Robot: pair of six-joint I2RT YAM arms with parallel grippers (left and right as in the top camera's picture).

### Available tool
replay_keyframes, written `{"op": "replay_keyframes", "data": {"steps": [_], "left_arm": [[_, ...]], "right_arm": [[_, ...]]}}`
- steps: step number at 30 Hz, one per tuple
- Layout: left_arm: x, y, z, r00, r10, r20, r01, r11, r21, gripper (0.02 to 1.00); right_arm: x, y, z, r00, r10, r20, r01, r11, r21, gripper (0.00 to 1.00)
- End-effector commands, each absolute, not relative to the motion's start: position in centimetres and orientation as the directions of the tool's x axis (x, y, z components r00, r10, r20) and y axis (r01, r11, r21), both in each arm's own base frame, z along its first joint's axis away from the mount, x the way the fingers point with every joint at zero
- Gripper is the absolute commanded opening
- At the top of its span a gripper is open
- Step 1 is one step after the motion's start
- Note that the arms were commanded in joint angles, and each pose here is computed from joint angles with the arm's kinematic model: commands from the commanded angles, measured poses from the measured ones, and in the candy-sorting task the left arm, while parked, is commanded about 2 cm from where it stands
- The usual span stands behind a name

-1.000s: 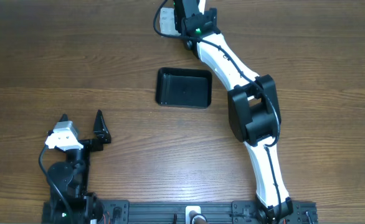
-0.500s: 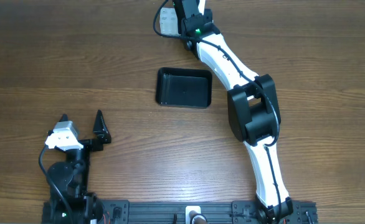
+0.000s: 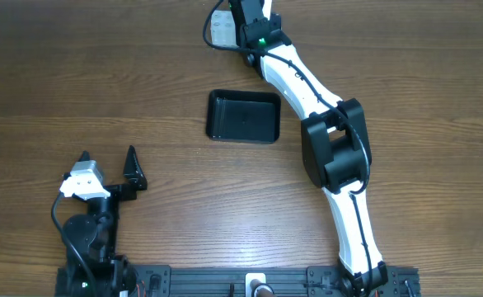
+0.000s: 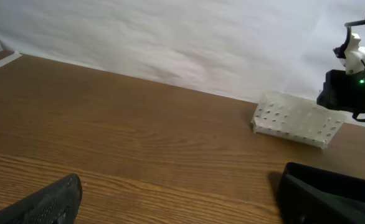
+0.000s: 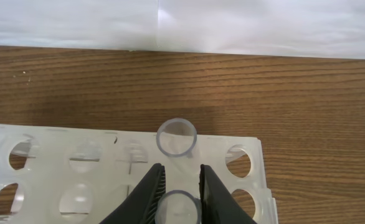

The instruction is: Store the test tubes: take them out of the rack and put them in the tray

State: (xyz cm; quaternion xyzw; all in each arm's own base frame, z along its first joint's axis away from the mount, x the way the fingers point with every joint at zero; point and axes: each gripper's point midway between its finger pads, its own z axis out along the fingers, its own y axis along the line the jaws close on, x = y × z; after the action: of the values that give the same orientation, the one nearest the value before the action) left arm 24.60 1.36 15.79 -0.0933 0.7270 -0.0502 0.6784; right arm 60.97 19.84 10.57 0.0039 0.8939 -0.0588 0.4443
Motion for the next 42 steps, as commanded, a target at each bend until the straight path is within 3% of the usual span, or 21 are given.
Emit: {"op": "replay_keyframes", "data": {"steps": [1,17,42], "left_arm": [[24.6,1.2,15.6,-0.067,-0.190,-0.980,-0.058,0.981,-0.186,0.996],[24.6,1.2,15.6,-0.067,-0.190,-0.980,-0.058,0.981,-0.186,0.996],[24.6,1.2,15.6,-0.067,-0.190,-0.980,-0.058,0.981,-0.186,0.996]], "right_arm": [[61.1,20.8,11.1,-0.596,-0.038,-0.802,0.051,0.995,-0.084,0.167],[61.0,20.9,13.2,-0.571,-0.028,-0.820,0.050,0.996,-0.069,0.097],[58.1,21.1,25.1,-0.461,0.014,-0.887,0.032,0.999,-0.001,0.023]]}}
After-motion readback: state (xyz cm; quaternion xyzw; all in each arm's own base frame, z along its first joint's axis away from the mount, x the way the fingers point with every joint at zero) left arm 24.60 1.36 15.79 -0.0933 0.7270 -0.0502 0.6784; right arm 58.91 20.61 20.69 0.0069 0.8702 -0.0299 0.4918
